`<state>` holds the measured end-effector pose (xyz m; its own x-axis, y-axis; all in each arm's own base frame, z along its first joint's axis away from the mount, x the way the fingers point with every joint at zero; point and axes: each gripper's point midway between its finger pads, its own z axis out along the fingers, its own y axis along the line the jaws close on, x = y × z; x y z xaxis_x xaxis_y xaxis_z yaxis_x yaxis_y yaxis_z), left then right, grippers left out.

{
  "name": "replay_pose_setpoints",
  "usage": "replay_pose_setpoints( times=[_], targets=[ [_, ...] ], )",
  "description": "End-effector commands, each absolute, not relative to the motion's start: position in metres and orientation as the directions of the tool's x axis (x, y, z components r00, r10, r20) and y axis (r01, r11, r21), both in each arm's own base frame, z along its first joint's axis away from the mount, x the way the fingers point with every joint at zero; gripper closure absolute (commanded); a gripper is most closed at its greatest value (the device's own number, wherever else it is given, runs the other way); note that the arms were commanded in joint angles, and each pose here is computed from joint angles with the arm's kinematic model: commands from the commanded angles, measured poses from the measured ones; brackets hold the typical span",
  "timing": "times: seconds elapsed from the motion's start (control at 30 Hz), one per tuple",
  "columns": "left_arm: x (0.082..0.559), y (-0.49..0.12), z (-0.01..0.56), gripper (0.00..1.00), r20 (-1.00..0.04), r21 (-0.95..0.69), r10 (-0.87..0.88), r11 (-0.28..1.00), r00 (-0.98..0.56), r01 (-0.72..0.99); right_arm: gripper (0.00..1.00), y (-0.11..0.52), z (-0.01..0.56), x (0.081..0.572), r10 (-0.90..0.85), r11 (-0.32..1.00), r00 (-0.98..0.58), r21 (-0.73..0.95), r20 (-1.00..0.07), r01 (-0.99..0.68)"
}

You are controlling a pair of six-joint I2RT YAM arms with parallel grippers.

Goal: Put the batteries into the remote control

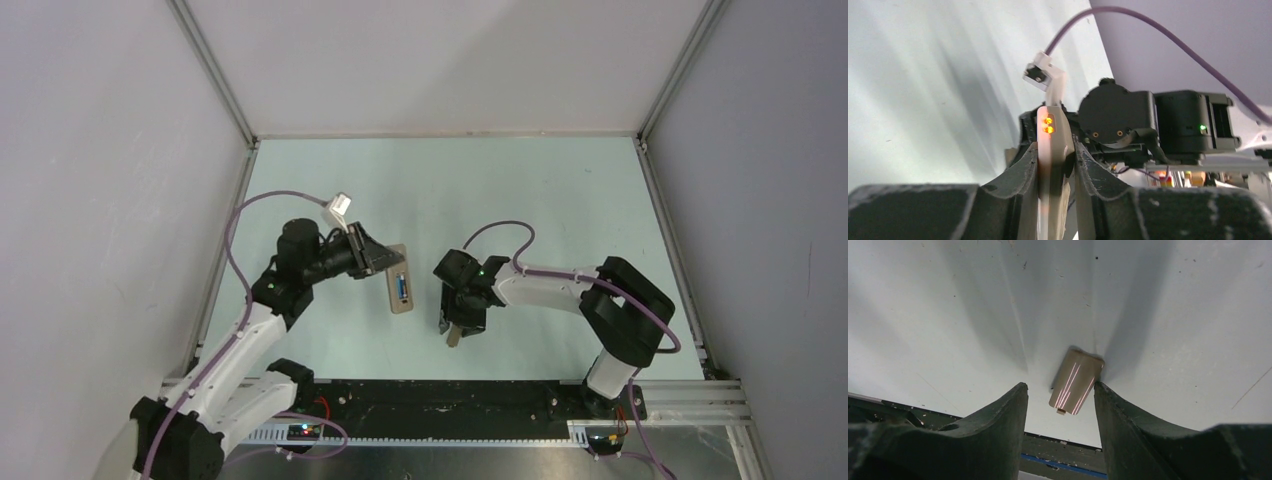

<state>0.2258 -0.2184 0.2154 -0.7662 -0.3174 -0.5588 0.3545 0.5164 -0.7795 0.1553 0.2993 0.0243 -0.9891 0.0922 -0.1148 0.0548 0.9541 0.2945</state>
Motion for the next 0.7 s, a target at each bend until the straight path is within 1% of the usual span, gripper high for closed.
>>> replay_pose_setpoints(
  times=[0.0, 0.17, 0.23, 0.33, 0.47, 0.5, 0.53, 0.57, 0.63, 0.67],
  targets=[
    [0.237, -0.195, 0.229, 1.00, -0.592, -0.764, -0.387, 0.549, -0.707, 0.339, 0.44, 0.315, 0.032, 0.159, 0.077, 0.950, -0.989, 0.309, -0.127, 0.034],
    [0.243, -0.183, 0.222, 1.00, -0.570, -0.776, -0.422, 0.558, -0.705, 0.294, 0.44, 0.317, 0.025, 0.156, 0.044, 0.972, -0.990, 0.234, -0.131, 0.012],
    [0.243, -0.181, 0.219, 1.00, -0.558, -0.782, -0.426, 0.556, -0.712, 0.280, 0.45, 0.315, 0.021, 0.154, 0.047, 0.978, -0.992, 0.209, -0.120, 0.021],
    [0.242, -0.178, 0.215, 1.00, -0.550, -0.786, -0.432, 0.556, -0.715, 0.270, 0.51, 0.308, 0.012, 0.153, 0.034, 0.990, -0.990, 0.141, -0.135, 0.014],
    [0.239, -0.175, 0.211, 1.00, -0.542, -0.792, -0.432, 0.549, -0.721, 0.266, 0.63, 0.300, 0.004, 0.150, -0.024, 0.997, -0.986, 0.070, -0.163, -0.036],
    [0.239, -0.174, 0.211, 1.00, -0.541, -0.793, -0.434, 0.548, -0.721, 0.265, 0.68, 0.297, 0.003, 0.150, -0.046, 0.997, -0.983, 0.047, -0.178, -0.055],
    [0.238, -0.175, 0.210, 1.00, -0.538, -0.795, -0.431, 0.546, -0.724, 0.266, 0.70, 0.298, 0.002, 0.147, -0.068, 0.997, -0.981, 0.035, -0.180, -0.076],
    [0.237, -0.174, 0.209, 1.00, -0.534, -0.797, -0.432, 0.544, -0.727, 0.263, 0.76, 0.295, 0.000, 0.146, -0.096, 0.995, -0.978, 0.015, -0.183, -0.101],
    [0.236, -0.175, 0.207, 1.00, -0.527, -0.801, -0.429, 0.540, -0.734, 0.260, 0.82, 0.290, -0.005, 0.142, -0.136, 0.991, -0.976, -0.020, -0.170, -0.135],
    [0.235, -0.176, 0.207, 1.00, -0.525, -0.803, -0.426, 0.536, -0.737, 0.261, 0.83, 0.289, -0.005, 0.142, -0.147, 0.989, -0.975, -0.032, -0.169, -0.144]
  ],
)
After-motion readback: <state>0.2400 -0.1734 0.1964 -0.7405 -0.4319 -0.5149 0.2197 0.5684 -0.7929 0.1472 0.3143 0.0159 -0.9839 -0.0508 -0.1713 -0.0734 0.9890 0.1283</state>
